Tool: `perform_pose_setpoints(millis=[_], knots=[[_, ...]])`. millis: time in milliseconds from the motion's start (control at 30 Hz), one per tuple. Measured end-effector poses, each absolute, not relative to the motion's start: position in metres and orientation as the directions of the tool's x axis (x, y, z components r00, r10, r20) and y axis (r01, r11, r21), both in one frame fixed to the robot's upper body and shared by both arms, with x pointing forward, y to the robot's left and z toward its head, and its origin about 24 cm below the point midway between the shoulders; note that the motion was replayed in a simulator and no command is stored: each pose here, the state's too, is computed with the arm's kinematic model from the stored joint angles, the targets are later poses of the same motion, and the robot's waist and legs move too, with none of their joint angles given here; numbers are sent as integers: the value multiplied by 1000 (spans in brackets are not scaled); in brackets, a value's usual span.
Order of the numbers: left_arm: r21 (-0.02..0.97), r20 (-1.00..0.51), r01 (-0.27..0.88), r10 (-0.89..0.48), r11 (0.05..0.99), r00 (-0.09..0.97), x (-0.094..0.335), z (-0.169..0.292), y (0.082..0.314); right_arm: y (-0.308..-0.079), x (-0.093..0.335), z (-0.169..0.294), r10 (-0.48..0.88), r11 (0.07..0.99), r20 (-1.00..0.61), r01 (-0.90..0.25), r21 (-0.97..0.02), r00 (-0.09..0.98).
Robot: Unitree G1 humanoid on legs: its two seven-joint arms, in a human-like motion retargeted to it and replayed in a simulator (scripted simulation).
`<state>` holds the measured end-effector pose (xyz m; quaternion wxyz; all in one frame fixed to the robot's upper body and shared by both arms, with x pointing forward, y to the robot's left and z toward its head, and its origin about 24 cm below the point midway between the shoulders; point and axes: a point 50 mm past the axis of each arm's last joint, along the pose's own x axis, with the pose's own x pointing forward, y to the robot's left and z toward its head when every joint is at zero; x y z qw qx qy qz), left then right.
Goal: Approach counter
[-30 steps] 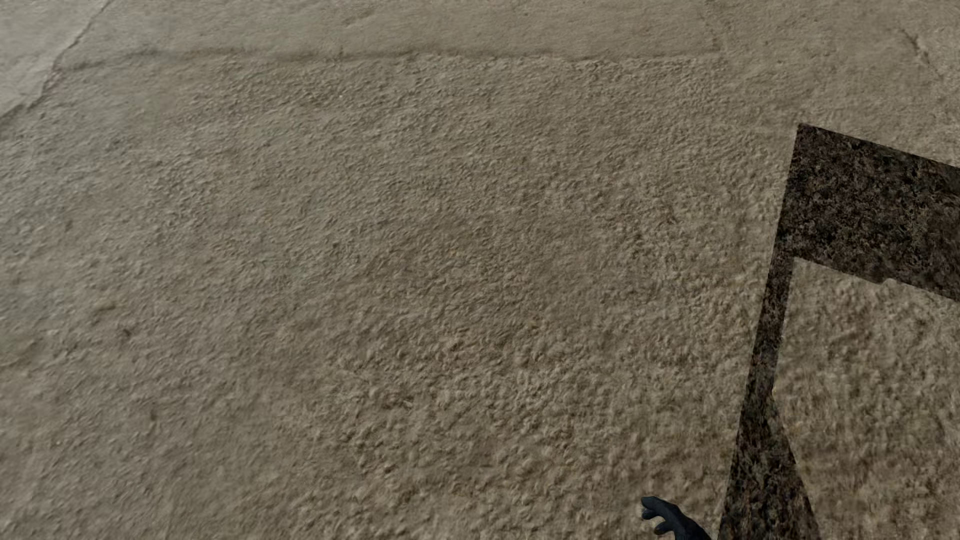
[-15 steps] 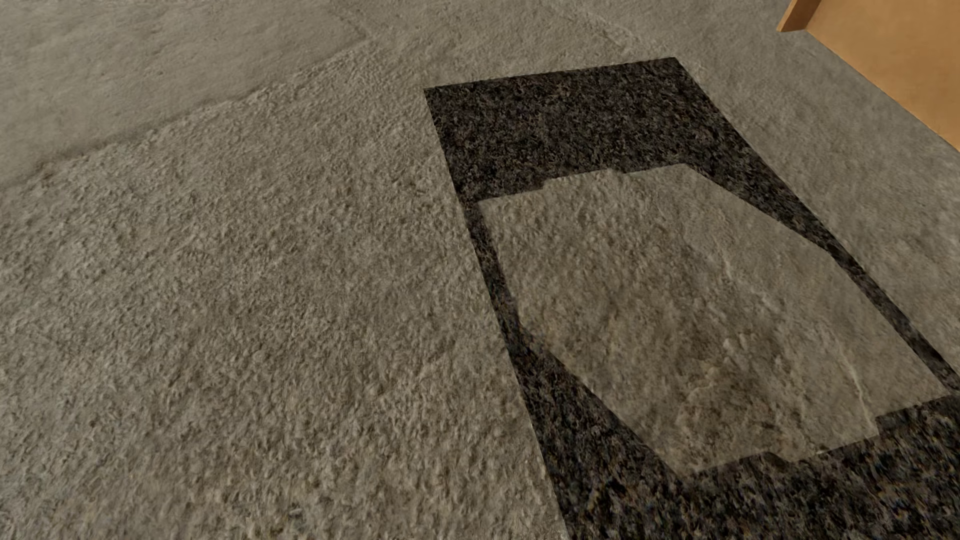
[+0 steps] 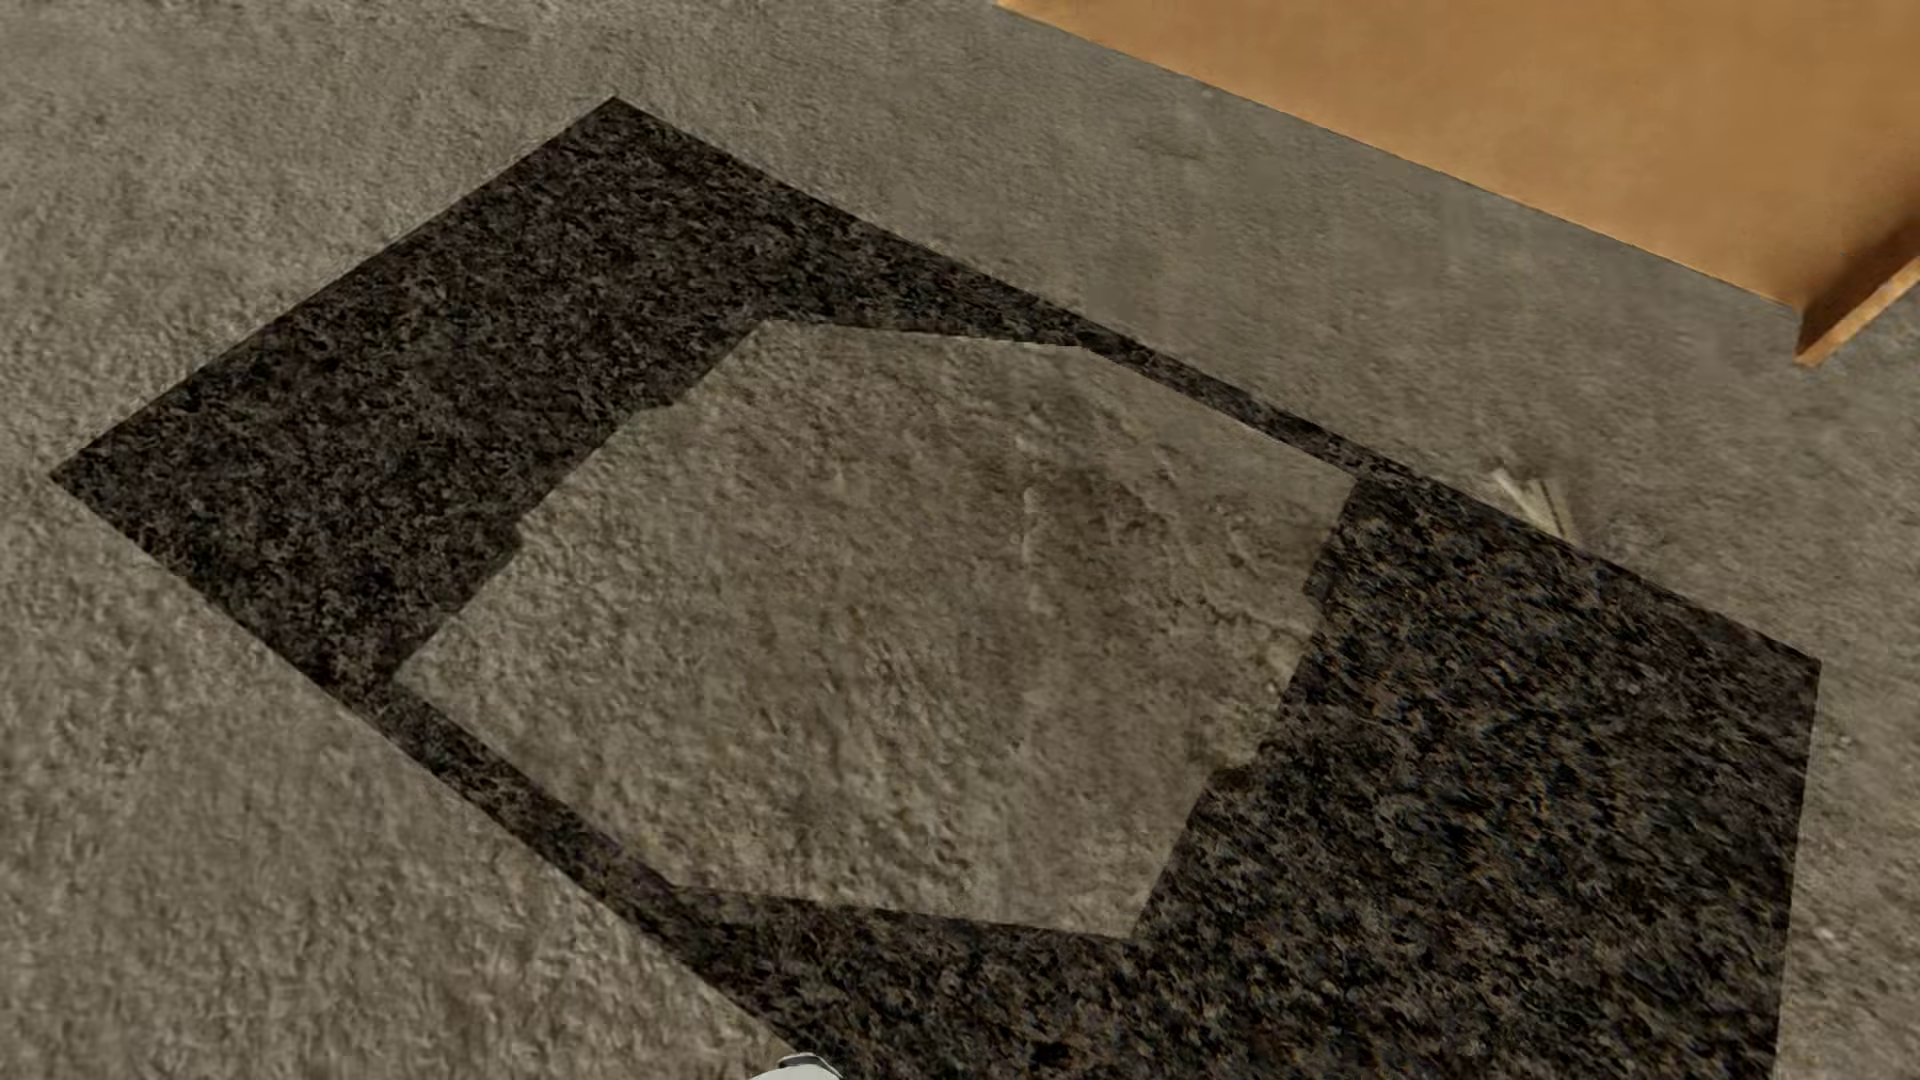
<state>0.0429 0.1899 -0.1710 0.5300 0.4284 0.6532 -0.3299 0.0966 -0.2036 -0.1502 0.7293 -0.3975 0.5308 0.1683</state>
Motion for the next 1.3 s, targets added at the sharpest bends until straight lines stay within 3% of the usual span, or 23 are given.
perform_pose_setpoints(millis=[33, 67, 133, 200, 233, 333, 433, 500, 533, 600, 667, 733, 767, 833, 933, 1033, 1100, 1133, 1167, 1233, 1267, 1300], knots=[[53, -977, 942, 214, 332, -20, 56, -169, 192, -205, 102, -147, -153, 624, -908, -674, -395, 390], [185, -966, 935, 233, 304, 116, 75, -165, 195, -208, 106, -142, -165, 669, -888, -612, -421, 430], [474, -879, 787, 269, 396, 394, 108, -153, 203, -215, 108, -132, -230, 762, -810, -418, -494, 539], [583, -808, 648, 271, 489, 522, 144, -136, 211, -223, 100, -126, -311, 791, -751, -280, -545, 582], [627, -769, 610, 261, 485, 583, 164, -125, 213, -226, 92, -125, -339, 794, -747, -252, -553, 573], [779, -598, 493, 222, 386, 770, 228, -79, 216, -224, 59, -135, -407, 845, -803, -154, -512, 436], [839, -494, 406, 192, 362, 848, 256, -52, 212, -196, 5, -159, -344, 907, -927, -201, -369, 148], [808, -495, 326, 264, 491, 828, 244, -60, 215, -175, -20, -170, -211, 917, -976, -355, -182, -45], [779, -523, 322, 274, 538, 807, 237, -68, 209, -168, -21, -172, -145, 906, -987, -410, -101, -76], [733, -619, 476, 188, 485, 762, 227, -84, 191, -160, -9, -171, -70, 926, -998, -372, -64, -3], [646, -730, 635, 100, 423, 676, 202, -104, 178, -177, 19, -167, -196, 928, -970, -291, -231, 143], [537, -823, 680, 129, 499, 554, 161, -127, 179, -198, 59, -158, -346, 831, -890, -343, -437, 296], [482, -863, 678, 166, 555, 478, 137, -138, 184, -205, 80, -152, -371, 805, -853, -332, -492, 366], [385, -922, 636, 249, 669, 295, 86, -154, 199, -214, 121, -138, -349, 785, -796, -310, -536, 494], [242, -958, 675, 284, 697, 50, 18, -165, 210, -221, 175, -111, -302, 715, -677, -311, -626, 671], [145, -961, 641, 260, 754, -90, -25, -167, 203, -230, 198, -89, -313, 688, -568, -230, -688, 761], [132, -956, 661, 272, 739, -114, -24, -169, 200, -234, 179, -95, -409, 748, -557, -84, -659, 723], [115, -965, 701, 248, 704, -90, -13, -170, 197, -230, 168, -102, -415, 767, -592, -84, -636, 691], [113, -974, 730, 219, 674, -51, 0, -170, 194, -224, 162, -109, -367, 766, -643, -174, -619, 673], [254, -965, 697, 224, 671, 137, 39, -166, 191, -214, 151, -120, -206, 680, -759, -467, -565, 618], [357, -934, 655, 265, 666, 241, 63, -162, 193, -213, 138, -126, -197, 683, -794, -501, -532, 576], [440, -898, 639, 299, 631, 323, 87, -157, 196, -214, 119, -133, -232, 727, -816, -463, -507, 529]])
